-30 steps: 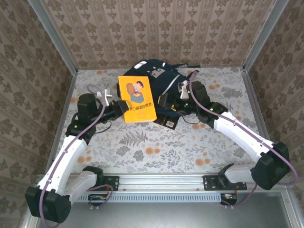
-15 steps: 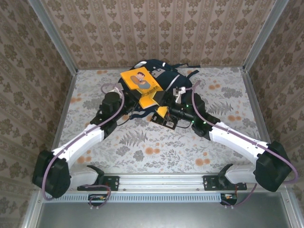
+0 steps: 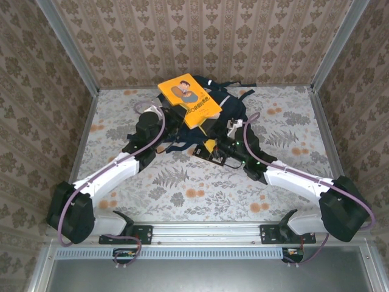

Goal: Pack the student bag

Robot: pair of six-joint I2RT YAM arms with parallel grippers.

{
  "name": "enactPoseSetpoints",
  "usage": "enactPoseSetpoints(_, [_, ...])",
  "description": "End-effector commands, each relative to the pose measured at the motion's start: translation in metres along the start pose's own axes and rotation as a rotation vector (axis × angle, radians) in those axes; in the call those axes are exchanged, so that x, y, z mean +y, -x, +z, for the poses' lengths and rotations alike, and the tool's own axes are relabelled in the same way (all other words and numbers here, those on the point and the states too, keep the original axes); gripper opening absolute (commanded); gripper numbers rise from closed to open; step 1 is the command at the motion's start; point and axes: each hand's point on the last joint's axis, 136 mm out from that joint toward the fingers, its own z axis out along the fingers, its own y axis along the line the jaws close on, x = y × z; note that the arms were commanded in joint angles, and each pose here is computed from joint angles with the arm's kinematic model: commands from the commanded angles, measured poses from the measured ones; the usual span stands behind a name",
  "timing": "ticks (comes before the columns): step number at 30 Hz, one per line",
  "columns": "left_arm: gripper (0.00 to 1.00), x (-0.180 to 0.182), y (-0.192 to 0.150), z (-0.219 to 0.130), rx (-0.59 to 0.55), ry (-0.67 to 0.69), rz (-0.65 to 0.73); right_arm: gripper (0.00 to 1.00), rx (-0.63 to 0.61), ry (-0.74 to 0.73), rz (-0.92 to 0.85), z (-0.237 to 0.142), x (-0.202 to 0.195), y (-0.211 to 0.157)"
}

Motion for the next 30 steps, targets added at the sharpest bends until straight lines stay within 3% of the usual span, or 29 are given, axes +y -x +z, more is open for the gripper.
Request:
enactPoseSetpoints(1, [0.00,-0.066,0.014,-0.006,-0.043,-0.202,-0.005,1.00,-0.077,0.064,0.037,-0.004,0.015,0.017])
enactPoseSetpoints(9, [0.00,-0.071,0.001,-0.008,-0.022,-0.217,-0.019,0.99,-0.107,0.132,0.054,0.029,0.031,0.047])
enactPoseSetpoints(11, [0.00,-0.071,-0.002,-0.008,-0.019,-0.217,-0.023,0.94,-0.120,0.165,0.055,0.035,0.037,0.054])
enactPoseSetpoints(15, [0.00,-0.067,-0.006,-0.006,-0.009,-0.200,-0.031,0.68,-0.133,0.231,0.052,0.044,0.052,0.061])
enactPoseSetpoints(19, [0.00,-0.062,-0.012,0.000,0.017,-0.179,-0.044,0.20,-0.136,0.218,0.040,0.046,0.052,0.062])
enactPoseSetpoints(21, [0.00,-0.059,-0.014,0.004,0.032,-0.171,-0.037,0.01,-0.151,0.194,0.015,0.042,0.050,0.065])
enactPoseSetpoints(22, [0.04,-0.058,-0.017,0.007,0.044,-0.164,-0.032,0.00,-0.165,0.173,0.001,0.038,0.047,0.069])
enactPoseSetpoints(25, [0.34,-0.051,-0.020,0.015,0.080,-0.123,0.016,0.00,-0.211,0.107,-0.055,0.020,0.042,0.087])
enactPoseSetpoints(27, [0.48,-0.043,-0.019,0.021,0.114,-0.061,0.093,0.00,-0.257,0.025,-0.085,0.003,0.028,0.106])
enactPoseSetpoints(30, [0.55,-0.032,-0.020,0.034,0.209,0.089,0.280,0.00,-0.351,-0.087,-0.146,-0.043,0.020,0.139])
